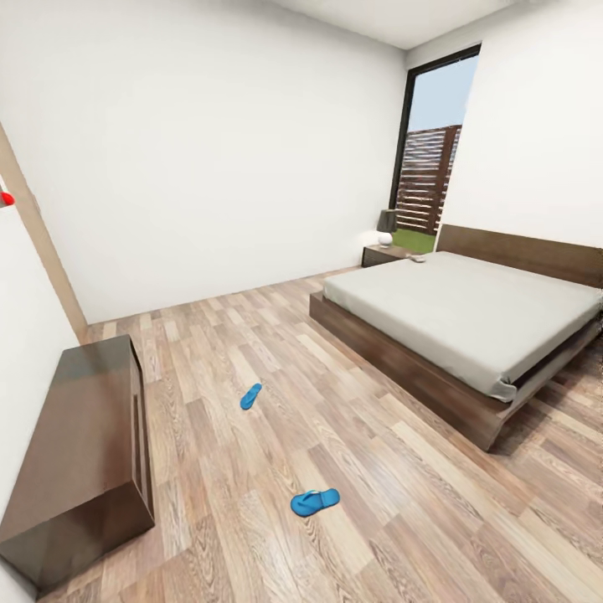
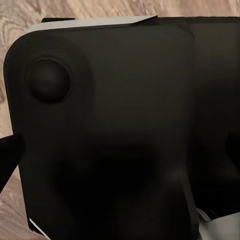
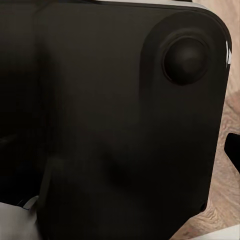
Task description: In the bedroom, move the book from the bed onto either nightstand, and place the two sandals side by side next to the bed.
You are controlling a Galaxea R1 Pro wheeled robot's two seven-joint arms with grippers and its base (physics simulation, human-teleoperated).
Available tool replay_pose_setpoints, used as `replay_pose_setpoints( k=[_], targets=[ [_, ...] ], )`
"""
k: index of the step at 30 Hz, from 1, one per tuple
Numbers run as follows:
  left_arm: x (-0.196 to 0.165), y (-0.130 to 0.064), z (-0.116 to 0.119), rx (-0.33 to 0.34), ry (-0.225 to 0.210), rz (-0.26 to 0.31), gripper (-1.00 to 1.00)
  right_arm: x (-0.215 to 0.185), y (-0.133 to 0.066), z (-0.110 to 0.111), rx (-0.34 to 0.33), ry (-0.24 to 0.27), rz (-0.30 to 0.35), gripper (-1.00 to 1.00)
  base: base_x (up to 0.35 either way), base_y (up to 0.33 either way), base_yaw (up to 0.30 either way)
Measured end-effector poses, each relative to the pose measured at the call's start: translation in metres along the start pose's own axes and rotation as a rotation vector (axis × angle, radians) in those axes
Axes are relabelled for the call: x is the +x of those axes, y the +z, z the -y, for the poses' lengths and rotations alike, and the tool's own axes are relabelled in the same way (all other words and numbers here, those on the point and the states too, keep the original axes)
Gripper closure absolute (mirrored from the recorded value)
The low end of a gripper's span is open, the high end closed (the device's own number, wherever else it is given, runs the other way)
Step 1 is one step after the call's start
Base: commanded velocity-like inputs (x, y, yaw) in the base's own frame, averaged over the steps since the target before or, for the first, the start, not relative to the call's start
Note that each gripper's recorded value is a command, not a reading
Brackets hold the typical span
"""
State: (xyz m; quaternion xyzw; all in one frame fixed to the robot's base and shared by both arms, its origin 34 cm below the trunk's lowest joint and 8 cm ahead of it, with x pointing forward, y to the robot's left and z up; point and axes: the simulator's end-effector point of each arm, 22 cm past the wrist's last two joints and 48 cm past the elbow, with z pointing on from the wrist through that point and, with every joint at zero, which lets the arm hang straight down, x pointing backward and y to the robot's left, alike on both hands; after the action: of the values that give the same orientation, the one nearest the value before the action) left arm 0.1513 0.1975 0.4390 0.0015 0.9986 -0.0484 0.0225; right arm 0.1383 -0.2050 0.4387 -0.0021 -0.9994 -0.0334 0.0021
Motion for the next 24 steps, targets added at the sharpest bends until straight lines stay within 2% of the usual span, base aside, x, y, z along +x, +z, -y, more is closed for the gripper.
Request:
replay_pose_setpoints(
  k=[10, 24],
  targets=[
    [0.0002, -0.0001, 0.0000, 0.000, 0.001, 0.000, -1.00, -0.0003, -0.0001, 0.0000, 0.000, -0.001, 0.001, -1.00, 0.193, 0.165, -0.021],
    [0.0002, -0.0001, 0.0000, 0.000, 0.001, 0.000, -1.00, -0.0005, -0.0001, 0.0000, 0.000, -0.001, 0.001, -1.00, 0.248, 0.265, -0.002]
  ],
)
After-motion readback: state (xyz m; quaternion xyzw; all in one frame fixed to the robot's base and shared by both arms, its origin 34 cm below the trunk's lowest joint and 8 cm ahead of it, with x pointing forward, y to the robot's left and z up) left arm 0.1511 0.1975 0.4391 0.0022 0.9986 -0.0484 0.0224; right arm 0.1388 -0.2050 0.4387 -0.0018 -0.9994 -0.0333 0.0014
